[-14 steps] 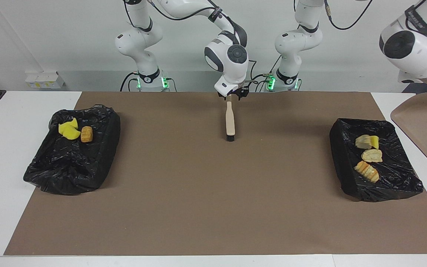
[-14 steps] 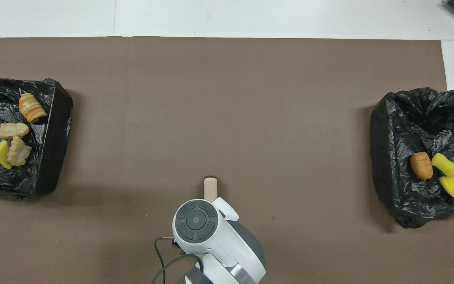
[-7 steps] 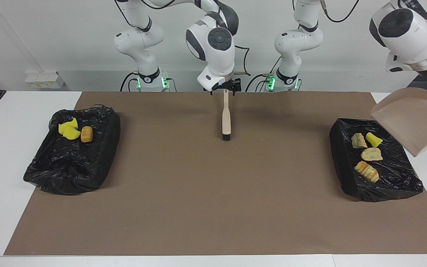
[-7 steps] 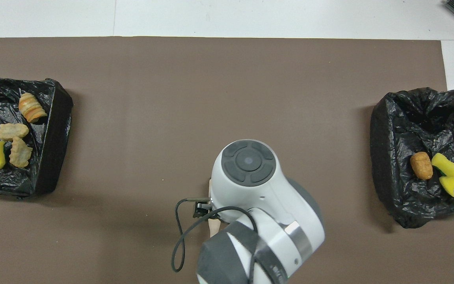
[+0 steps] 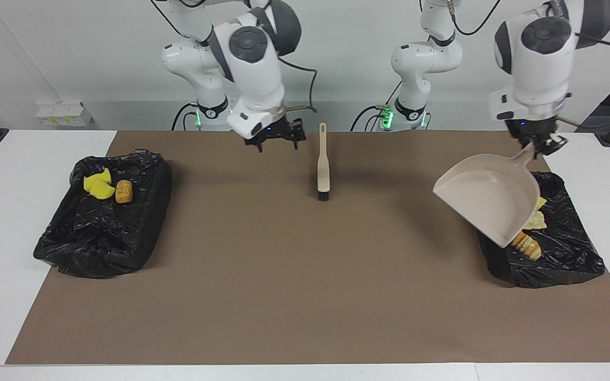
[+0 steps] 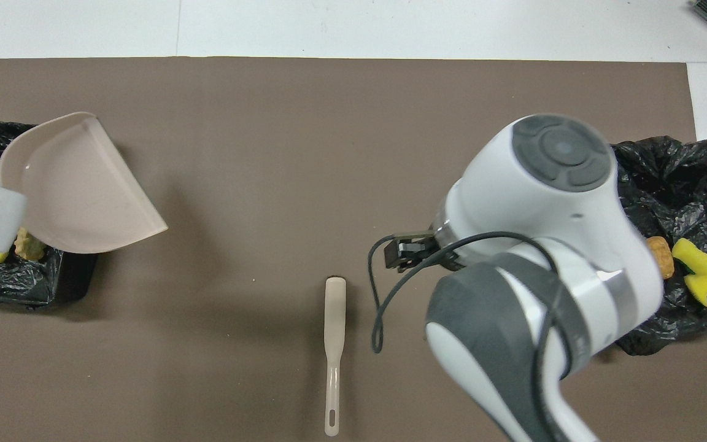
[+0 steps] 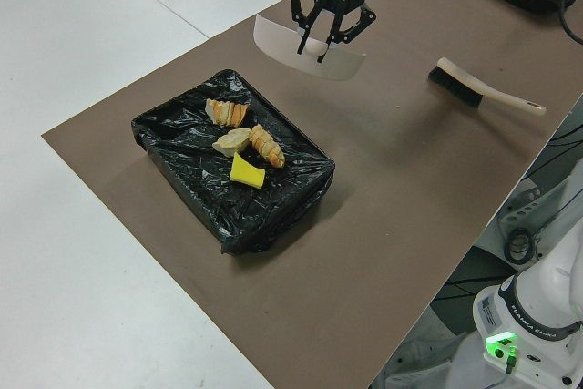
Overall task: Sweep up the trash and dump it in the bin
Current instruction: 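Lay the brush on the table with the right gripper and withdraw, then bring the empty dustpan to the table center with the left gripper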
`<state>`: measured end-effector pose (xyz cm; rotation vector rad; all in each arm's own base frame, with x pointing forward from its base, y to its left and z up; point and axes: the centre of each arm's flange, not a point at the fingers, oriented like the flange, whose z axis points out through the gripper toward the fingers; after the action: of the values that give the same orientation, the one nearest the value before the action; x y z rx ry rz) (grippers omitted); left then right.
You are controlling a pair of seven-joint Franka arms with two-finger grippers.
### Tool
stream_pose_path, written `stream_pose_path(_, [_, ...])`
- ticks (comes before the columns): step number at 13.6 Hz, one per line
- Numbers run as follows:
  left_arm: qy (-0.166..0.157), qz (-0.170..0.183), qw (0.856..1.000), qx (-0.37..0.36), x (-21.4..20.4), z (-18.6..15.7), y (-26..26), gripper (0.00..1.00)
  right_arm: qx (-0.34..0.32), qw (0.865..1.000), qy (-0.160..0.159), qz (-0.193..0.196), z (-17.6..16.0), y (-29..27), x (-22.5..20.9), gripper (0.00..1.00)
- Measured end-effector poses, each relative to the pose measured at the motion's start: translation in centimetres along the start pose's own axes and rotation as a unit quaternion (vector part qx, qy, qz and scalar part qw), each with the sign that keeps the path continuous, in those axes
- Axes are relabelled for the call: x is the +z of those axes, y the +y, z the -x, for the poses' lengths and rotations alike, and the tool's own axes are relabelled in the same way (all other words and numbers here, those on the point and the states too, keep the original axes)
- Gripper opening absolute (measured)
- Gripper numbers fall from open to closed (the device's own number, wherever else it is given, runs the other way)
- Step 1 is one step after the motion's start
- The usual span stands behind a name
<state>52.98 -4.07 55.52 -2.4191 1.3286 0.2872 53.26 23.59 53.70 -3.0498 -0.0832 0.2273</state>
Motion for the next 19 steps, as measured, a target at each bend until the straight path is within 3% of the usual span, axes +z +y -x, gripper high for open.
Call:
stream_pose_path(5, [0.084,0.049,0.983,-0.157,-1.0,-11.5,7.2,0.31,-0.012,0.997,0.054,0.051,-2.6,11.3,-4.9,1.0])
stream_pose_path(8, [0.122,0.071,0.965,-0.221,-1.8,-14.7,9.1,0.31,0.008,0.996,0.063,0.054,-2.3,17.4,-7.1,1.0])
stream_pose_path(12, [0.122,0.097,0.937,-0.313,-2.2,-22.7,13.7,0.31,0.038,0.996,0.06,0.053,-0.8,22.5,-9.0,1.0])
stream_pose_path(16, [0.138,0.126,0.896,-0.402,-0.7,-31.3,16.4,0.31,0.061,0.996,0.044,0.047,0.3,24.4,-9.2,1.0])
stream_pose_path(19, [0.146,0.136,0.882,-0.428,0.3,-33.8,15.8,0.31,0.07,0.995,0.046,0.046,0.9,24.4,-9.9,1.0])
